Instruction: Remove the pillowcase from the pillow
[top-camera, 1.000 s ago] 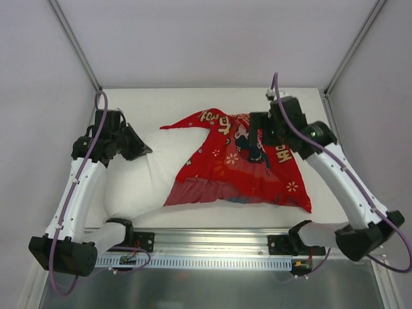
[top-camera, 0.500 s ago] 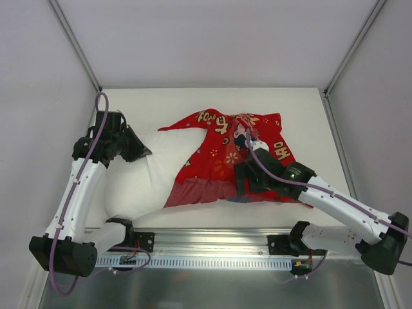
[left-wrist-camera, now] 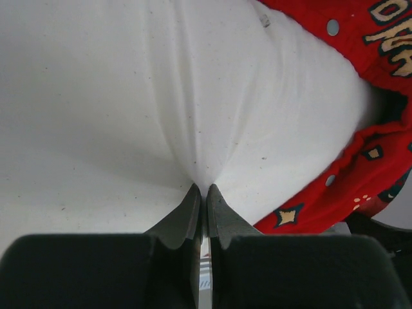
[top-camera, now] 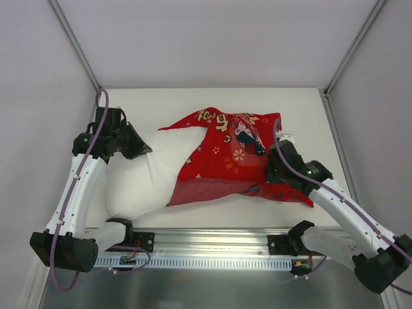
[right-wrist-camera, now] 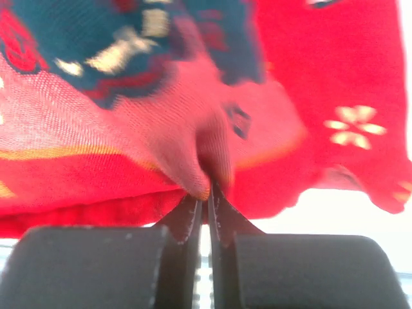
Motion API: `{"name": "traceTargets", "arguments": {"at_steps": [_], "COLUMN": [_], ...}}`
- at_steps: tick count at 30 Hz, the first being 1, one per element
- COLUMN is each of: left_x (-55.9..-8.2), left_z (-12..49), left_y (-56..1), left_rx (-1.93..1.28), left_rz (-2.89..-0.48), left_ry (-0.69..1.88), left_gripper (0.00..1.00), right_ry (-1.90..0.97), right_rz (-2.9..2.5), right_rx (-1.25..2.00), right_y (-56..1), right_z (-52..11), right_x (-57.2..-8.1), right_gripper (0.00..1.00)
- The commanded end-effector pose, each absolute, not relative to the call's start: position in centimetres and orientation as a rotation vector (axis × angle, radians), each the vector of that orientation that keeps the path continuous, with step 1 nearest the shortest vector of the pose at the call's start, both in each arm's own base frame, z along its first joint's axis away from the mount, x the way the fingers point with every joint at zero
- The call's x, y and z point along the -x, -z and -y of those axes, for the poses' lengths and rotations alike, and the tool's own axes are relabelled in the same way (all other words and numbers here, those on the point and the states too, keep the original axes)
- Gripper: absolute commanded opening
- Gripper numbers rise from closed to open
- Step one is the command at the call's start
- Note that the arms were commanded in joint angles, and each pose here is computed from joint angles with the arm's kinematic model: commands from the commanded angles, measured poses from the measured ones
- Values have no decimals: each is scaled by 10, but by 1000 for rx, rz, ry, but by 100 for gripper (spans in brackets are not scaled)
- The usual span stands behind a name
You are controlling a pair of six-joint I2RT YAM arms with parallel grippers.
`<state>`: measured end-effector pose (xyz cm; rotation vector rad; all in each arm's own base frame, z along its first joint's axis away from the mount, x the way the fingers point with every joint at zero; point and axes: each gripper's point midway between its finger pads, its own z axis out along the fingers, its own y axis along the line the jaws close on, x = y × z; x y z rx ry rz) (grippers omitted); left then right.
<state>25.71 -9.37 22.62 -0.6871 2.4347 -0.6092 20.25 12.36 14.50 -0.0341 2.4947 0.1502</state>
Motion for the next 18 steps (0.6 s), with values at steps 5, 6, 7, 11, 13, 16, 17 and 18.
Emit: {"name": "traceTargets", "arguments": {"at_steps": [5,6,7,11,13,16,17,18], "left_x": [-300,-305,-306,-313,-315,-315,-312,-311], "left_z": [65,52,49,44,43,43,42,38], "left_y": [-328,-332,-338,-364,-362,-338,-332,-323], "left_rx": [650,700,715,713,719,743,747,766], "left_rz": [-2151,-2126,-2110,-2049,-2056,-2111,-2120,-2128], "left_ry": [718,715,738,768,766,762,750,712], "left_gripper": [0,0,0,0,0,0,0,0], "right_ry": [70,78,104,88,90,142,145,152], "right_rz": [-2242,-2217,-2188,-2149,-2195,-2274,-2290,-2310], "right_rx": [-345,-378,-434,-498,-508,-562,-587,-605], "right_y": [-237,-244,-250,-254,-233,-192,-182,-169], "right_z": [-8,0,14,24,22,27,27,28], "right_x": [-227,-226,-224,-217,-213,-203,-201,-196], "right_gripper": [1,1,1,1,1,1,1,1]}}
